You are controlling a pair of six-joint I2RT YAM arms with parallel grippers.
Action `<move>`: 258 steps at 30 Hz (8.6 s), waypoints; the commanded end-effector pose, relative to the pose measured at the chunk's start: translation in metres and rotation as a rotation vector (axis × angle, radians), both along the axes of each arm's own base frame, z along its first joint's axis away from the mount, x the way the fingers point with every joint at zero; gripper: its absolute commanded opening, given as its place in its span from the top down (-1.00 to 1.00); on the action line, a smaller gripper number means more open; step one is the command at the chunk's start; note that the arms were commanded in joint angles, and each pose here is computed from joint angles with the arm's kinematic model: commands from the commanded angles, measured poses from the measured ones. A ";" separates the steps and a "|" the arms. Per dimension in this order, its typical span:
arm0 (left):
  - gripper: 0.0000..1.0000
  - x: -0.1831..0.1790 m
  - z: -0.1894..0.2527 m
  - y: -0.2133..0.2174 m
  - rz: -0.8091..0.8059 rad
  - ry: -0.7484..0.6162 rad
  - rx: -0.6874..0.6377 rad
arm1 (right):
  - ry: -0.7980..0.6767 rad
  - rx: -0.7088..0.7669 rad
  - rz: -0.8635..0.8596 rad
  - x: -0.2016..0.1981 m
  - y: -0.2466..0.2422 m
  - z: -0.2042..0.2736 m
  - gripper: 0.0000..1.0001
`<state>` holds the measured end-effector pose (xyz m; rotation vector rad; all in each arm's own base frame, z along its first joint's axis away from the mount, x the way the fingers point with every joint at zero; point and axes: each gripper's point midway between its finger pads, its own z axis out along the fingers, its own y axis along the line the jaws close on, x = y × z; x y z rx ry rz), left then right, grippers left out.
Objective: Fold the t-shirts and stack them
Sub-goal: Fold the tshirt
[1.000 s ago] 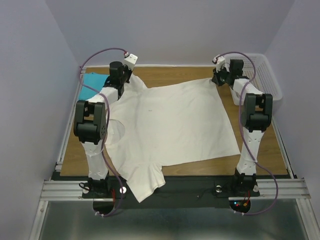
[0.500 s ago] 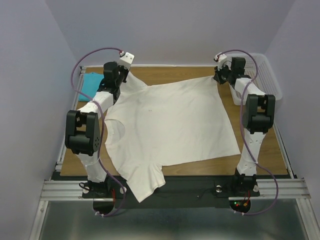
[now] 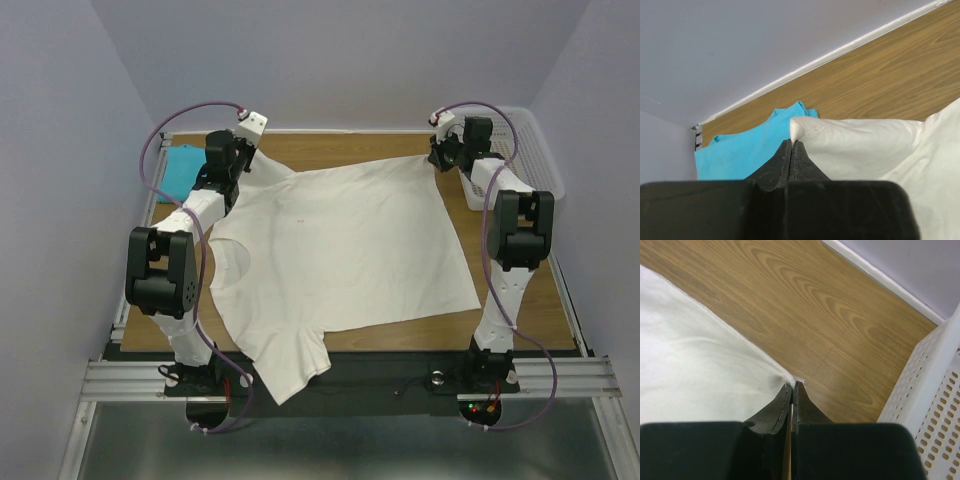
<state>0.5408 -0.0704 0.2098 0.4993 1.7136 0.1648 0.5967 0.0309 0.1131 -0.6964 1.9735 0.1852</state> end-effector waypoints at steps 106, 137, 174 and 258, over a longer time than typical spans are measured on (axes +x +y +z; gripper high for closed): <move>1.00 -0.116 -0.007 0.010 0.016 -0.001 -0.103 | -0.003 -0.019 -0.026 -0.053 -0.023 0.008 0.99; 1.00 -0.118 -0.015 0.018 0.054 0.015 -0.086 | 0.003 -0.092 -0.012 -0.082 -0.031 -0.008 0.99; 1.00 -0.121 -0.023 0.005 -0.002 0.042 -0.110 | 0.032 -0.093 0.006 -0.098 -0.028 -0.020 0.09; 1.00 -0.156 -0.066 -0.058 0.065 0.327 -0.285 | 0.109 0.253 0.145 -0.160 0.037 0.030 -0.15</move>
